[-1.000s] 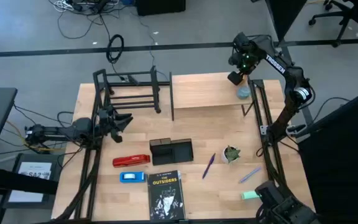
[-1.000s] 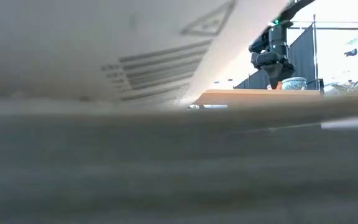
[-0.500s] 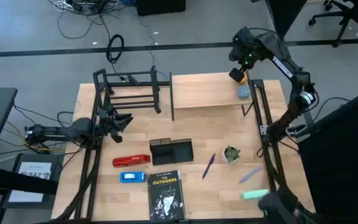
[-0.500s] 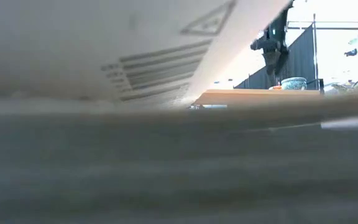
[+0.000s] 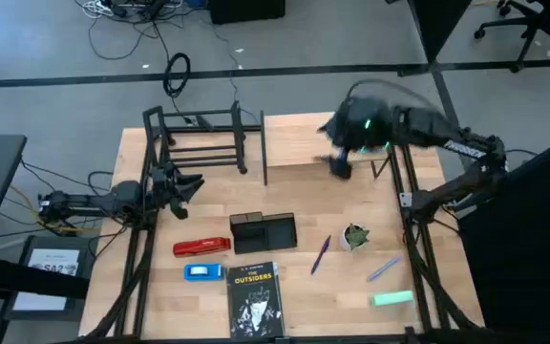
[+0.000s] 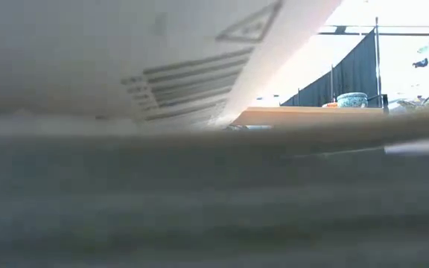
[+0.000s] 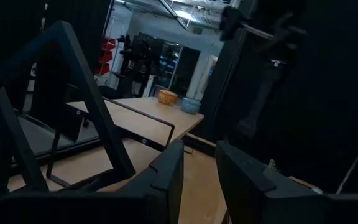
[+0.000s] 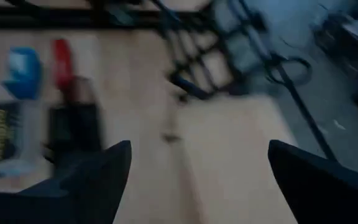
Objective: Stock shelves
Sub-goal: Put the black desk organizer on the shelf
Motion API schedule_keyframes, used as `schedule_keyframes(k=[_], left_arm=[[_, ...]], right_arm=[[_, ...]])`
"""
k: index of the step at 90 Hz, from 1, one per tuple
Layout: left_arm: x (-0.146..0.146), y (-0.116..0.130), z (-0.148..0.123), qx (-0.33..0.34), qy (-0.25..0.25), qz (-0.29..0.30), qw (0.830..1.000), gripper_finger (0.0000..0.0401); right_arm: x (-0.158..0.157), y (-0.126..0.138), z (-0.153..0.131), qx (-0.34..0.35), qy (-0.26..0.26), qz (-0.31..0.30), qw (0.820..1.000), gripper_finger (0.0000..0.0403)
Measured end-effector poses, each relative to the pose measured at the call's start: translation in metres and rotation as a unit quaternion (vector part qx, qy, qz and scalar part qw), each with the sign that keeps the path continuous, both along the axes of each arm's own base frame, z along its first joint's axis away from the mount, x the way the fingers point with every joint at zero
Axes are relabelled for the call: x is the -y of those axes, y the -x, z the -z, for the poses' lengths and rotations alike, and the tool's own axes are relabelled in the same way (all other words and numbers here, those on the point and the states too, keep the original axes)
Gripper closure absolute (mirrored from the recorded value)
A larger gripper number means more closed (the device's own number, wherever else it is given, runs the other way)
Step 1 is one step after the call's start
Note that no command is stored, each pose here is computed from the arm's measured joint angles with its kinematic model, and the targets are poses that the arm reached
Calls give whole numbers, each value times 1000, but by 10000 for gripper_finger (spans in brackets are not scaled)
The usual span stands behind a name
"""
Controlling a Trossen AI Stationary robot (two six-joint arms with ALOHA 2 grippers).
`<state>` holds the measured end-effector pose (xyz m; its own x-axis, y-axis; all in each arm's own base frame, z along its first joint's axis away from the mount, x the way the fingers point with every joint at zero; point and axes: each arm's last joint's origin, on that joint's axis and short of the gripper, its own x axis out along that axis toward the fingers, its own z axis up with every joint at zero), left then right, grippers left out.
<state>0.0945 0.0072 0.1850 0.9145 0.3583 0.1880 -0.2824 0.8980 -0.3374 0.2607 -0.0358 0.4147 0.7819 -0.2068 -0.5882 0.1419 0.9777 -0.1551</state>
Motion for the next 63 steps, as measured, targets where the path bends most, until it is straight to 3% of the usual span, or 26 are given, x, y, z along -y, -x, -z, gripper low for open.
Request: schedule_keyframes(k=[14,35,52,63], left_arm=[[0,0,0,0,0,0,1000,325],[0,0,0,0,0,0,1000,325],[0,0,0,0,0,0,1000,325],[0,0,0,0,0,0,1000,325]], right_arm=[[-28,-39,52,-17,-23,-39,999,58],[-34,-85,148,-101,-67,-44,992,58],[-31,-107,195,-160,-78,-43,983,61],[-32,-115,216,-183,-85,-52,978,90]])
